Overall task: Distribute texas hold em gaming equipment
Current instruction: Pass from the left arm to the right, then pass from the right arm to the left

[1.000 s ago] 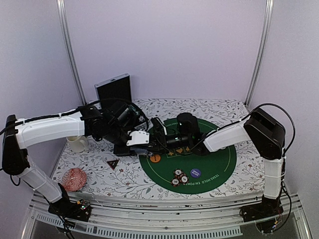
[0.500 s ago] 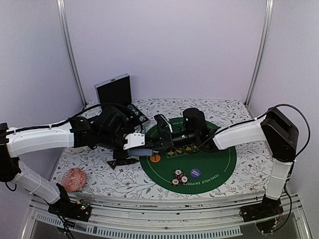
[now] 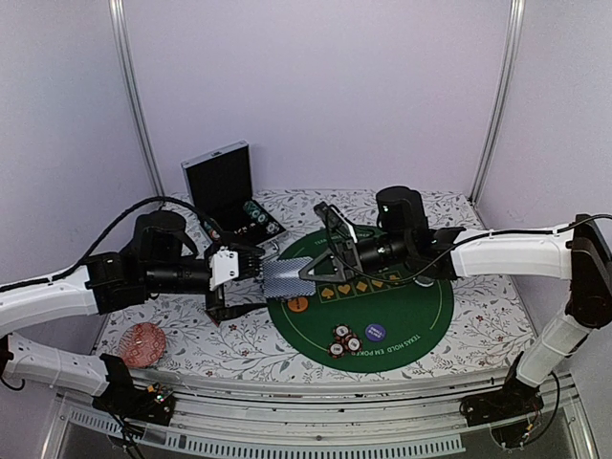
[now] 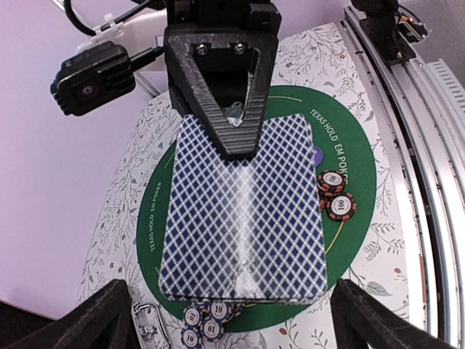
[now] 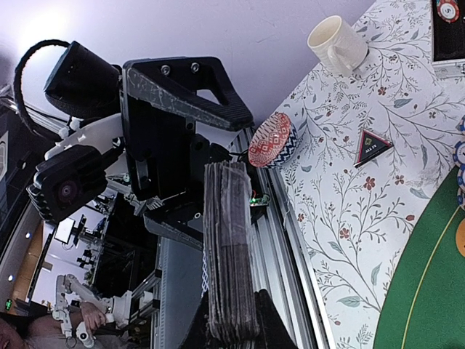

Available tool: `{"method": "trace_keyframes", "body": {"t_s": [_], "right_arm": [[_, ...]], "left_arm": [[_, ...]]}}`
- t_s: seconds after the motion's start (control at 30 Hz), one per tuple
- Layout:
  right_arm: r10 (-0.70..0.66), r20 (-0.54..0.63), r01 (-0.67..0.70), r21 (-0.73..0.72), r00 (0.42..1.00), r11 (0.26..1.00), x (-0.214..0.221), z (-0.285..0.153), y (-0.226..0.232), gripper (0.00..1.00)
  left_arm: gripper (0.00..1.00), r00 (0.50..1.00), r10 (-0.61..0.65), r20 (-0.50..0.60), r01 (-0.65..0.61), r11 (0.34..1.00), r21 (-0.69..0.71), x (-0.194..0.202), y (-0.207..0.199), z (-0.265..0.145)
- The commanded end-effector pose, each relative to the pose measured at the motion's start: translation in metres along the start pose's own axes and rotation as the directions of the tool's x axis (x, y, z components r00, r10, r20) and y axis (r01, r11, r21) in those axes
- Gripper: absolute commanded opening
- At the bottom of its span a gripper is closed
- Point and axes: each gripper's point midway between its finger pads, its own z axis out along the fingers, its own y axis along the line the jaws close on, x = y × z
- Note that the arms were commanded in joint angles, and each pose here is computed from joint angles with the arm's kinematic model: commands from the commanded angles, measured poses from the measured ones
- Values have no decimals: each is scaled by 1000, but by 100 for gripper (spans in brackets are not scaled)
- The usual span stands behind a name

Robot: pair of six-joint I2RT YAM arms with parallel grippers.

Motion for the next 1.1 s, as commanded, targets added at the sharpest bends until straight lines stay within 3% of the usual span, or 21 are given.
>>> {"method": "trace_keyframes", "body": {"t_s": [0.0, 0.33, 0.7, 0.87, 1.07], "right_arm": [[-23, -12, 23, 17, 1000, 1000, 1, -6, 7, 2], [-38, -25, 38, -3, 999, 999, -3, 13, 17, 2], [-35, -41, 34, -18, 999, 999, -4, 22, 19, 2], [-36, -29, 36, -1, 999, 999, -2, 19, 17, 2], [-30, -22, 30, 10, 999, 999, -1, 18, 14, 2]], "left_arm": [[98, 992, 4, 130, 6, 998, -70, -20, 8, 1], [98, 979, -24, 205, 18, 999, 32, -28, -13, 4], [98, 991, -18, 132, 18, 1000, 1, -13, -13, 17], [92, 992, -11, 124, 9, 1000, 12, -9, -18, 19], [77, 992, -16, 126, 13, 1000, 22, -11, -18, 21]]}}
